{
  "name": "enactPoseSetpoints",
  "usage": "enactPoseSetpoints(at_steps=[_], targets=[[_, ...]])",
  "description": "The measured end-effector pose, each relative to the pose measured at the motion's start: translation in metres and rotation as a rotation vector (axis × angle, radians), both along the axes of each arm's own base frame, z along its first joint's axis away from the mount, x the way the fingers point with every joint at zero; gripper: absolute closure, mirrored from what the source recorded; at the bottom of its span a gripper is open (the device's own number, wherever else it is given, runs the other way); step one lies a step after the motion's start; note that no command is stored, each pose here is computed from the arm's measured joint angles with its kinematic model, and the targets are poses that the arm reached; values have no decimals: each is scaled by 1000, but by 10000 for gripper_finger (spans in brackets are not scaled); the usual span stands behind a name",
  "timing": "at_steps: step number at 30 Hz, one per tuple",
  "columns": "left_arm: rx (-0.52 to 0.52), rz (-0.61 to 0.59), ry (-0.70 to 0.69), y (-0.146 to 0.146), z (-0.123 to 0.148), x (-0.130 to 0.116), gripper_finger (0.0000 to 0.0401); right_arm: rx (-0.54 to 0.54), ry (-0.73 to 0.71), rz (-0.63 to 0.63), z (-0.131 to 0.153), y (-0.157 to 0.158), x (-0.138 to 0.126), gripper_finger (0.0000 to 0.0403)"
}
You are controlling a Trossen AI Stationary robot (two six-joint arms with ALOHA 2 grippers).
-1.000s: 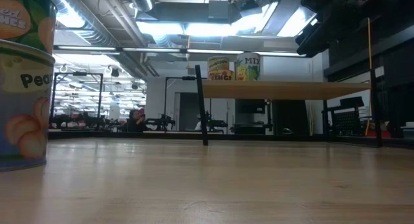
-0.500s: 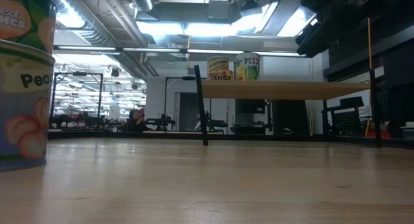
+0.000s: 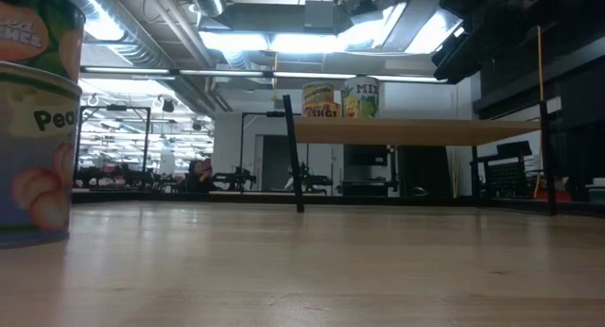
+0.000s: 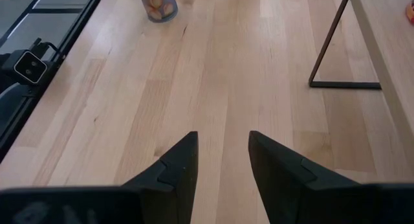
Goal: Pick and place cans onto a shelf
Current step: Move the green canned sliced peaches to the center of the table
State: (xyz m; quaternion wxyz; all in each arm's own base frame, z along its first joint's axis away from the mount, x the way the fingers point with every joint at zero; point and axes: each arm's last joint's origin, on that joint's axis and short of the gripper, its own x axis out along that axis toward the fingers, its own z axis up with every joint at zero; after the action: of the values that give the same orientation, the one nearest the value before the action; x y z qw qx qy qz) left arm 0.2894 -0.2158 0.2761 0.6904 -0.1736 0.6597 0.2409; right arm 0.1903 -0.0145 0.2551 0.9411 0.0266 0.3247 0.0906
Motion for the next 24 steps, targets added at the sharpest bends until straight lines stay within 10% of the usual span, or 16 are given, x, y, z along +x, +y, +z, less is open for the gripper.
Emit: enactPoseSetpoints(at_steps=[24], targets=[[-78,-202,-174,30,58,29,399,-1,-1,1,0,0,0,262]])
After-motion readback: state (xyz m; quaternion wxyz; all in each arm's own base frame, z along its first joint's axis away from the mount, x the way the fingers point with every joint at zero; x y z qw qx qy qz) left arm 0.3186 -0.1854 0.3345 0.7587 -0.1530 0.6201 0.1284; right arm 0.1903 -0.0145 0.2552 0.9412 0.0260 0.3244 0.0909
